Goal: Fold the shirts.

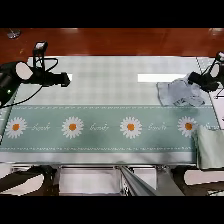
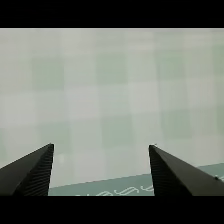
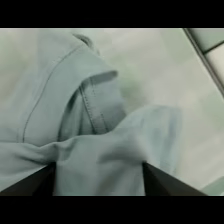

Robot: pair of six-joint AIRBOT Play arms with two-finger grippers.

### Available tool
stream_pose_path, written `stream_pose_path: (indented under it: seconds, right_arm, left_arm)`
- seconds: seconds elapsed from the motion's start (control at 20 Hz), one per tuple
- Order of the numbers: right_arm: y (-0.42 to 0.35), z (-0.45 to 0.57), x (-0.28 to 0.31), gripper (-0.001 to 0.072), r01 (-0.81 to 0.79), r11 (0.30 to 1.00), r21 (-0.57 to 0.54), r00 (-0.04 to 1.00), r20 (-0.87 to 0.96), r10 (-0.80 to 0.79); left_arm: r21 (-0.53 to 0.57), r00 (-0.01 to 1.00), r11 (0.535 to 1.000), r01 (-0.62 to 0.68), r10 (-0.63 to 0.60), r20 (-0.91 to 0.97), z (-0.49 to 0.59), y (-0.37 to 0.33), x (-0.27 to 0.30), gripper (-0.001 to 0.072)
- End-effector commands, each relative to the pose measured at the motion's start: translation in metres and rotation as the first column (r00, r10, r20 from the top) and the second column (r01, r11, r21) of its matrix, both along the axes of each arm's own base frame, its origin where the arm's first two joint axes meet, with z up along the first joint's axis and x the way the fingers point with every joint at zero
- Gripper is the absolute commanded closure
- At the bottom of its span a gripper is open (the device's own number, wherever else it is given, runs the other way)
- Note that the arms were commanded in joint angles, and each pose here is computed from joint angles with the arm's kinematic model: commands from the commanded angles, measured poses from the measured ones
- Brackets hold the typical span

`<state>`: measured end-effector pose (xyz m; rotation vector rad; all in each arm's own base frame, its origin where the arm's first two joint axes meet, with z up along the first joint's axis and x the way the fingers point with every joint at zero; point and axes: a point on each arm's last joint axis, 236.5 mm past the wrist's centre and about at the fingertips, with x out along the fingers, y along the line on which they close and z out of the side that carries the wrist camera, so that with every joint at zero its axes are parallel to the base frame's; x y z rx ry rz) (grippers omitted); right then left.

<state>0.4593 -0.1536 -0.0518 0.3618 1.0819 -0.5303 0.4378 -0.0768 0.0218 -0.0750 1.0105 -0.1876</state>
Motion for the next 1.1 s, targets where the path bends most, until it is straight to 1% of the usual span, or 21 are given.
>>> stream_pose_path:
  seconds: [0.0, 0.05, 0.1, 0.15, 0.2, 0.25, 0.3, 0.35, 0.4, 0.45, 0.5, 0.6, 0.7, 0.85, 1.05]
  right_arm:
    - [0.012, -0.039, -0.031, 0.0108, -0.009, 0.984, 0.177, 0.989, -0.143, 0.034]
    - [0.030, -0.039, -0.027, 0.0221, -0.057, 0.972, 0.226, 0.987, -0.132, 0.088]
    - [0.051, -0.037, -0.021, 0.0493, -0.120, 0.951, 0.286, 0.983, -0.103, 0.155]
    - [0.068, -0.029, -0.016, 0.0687, -0.170, 0.925, 0.339, 0.976, -0.071, 0.205]
    - [0.078, -0.014, -0.006, 0.0689, -0.189, 0.906, 0.378, 0.976, -0.029, 0.216]
    - [0.083, 0.015, 0.008, 0.0689, -0.228, 0.895, 0.383, 0.972, 0.031, 0.234]
    - [0.084, 0.055, 0.024, 0.0689, -0.284, 0.898, 0.335, 0.959, 0.114, 0.261]
    - [0.085, 0.102, 0.038, 0.0689, -0.337, 0.904, 0.262, 0.935, 0.209, 0.288]
    - [0.087, 0.159, 0.048, 0.0690, -0.379, 0.910, 0.170, 0.894, 0.323, 0.312]
    - [0.093, 0.212, 0.050, 0.0690, -0.403, 0.911, 0.089, 0.846, 0.418, 0.333]
    - [0.102, 0.264, 0.041, 0.0690, -0.425, 0.905, 0.003, 0.786, 0.497, 0.367]
    - [0.122, 0.345, 0.012, 0.0690, -0.444, 0.879, -0.174, 0.664, 0.595, 0.453]
    - [0.137, 0.406, -0.020, 0.0690, -0.416, 0.858, -0.300, 0.563, 0.656, 0.502]
    - [0.156, 0.476, -0.066, 0.0690, -0.365, 0.835, -0.412, 0.411, 0.734, 0.541]
    - [0.188, 0.539, -0.111, 0.0690, -0.358, 0.778, -0.516, 0.253, 0.748, 0.613]
  left_arm:
    - [-0.007, 1.000, 1.000, -0.007, 0.007, -0.003, -0.002, 0.000, 0.001, 0.0003]
    - [-0.020, 1.000, 1.000, -0.009, 0.009, -0.018, -0.002, -0.003, -0.002, 0.0003]
    - [-0.023, 0.999, 1.000, 0.000, -0.001, -0.042, -0.005, -0.006, -0.008, 0.0004]
    - [0.002, 0.995, 0.999, 0.051, -0.051, -0.090, -0.012, -0.007, -0.020, 0.0003]
    - [0.029, 0.983, 0.994, 0.108, -0.103, -0.149, -0.018, -0.006, -0.035, 0.0004]
    - [0.055, 0.971, 0.991, 0.119, -0.105, -0.215, -0.021, 0.006, -0.051, 0.0003]
    - [0.065, 0.963, 0.992, 0.112, -0.092, -0.254, -0.019, 0.017, -0.063, 0.0004]
    - [0.059, 0.962, 0.994, 0.090, -0.071, -0.263, -0.009, 0.026, -0.072, 0.0003]
    - [0.031, 0.969, 0.998, 0.063, -0.053, -0.242, 0.004, 0.030, -0.077, 0.0004]
    - [-0.037, 0.979, 0.999, 0.031, -0.038, -0.200, 0.022, 0.025, -0.083, 0.0003]
    - [-0.114, 0.989, 0.993, 0.041, -0.057, -0.139, 0.042, 0.012, -0.092, 0.0004]
    - [-0.218, 0.996, 0.972, 0.084, -0.090, -0.020, 0.069, -0.013, -0.115, 0.0003]
    - [-0.267, 0.994, 0.958, 0.103, -0.094, 0.045, 0.077, -0.028, -0.142, 0.0003]
    - [-0.296, 0.993, 0.949, 0.106, -0.086, 0.080, 0.077, -0.036, -0.173, 0.0004]
    - [-0.313, 0.993, 0.946, 0.088, -0.060, 0.099, 0.079, -0.036, -0.186, 0.0004]
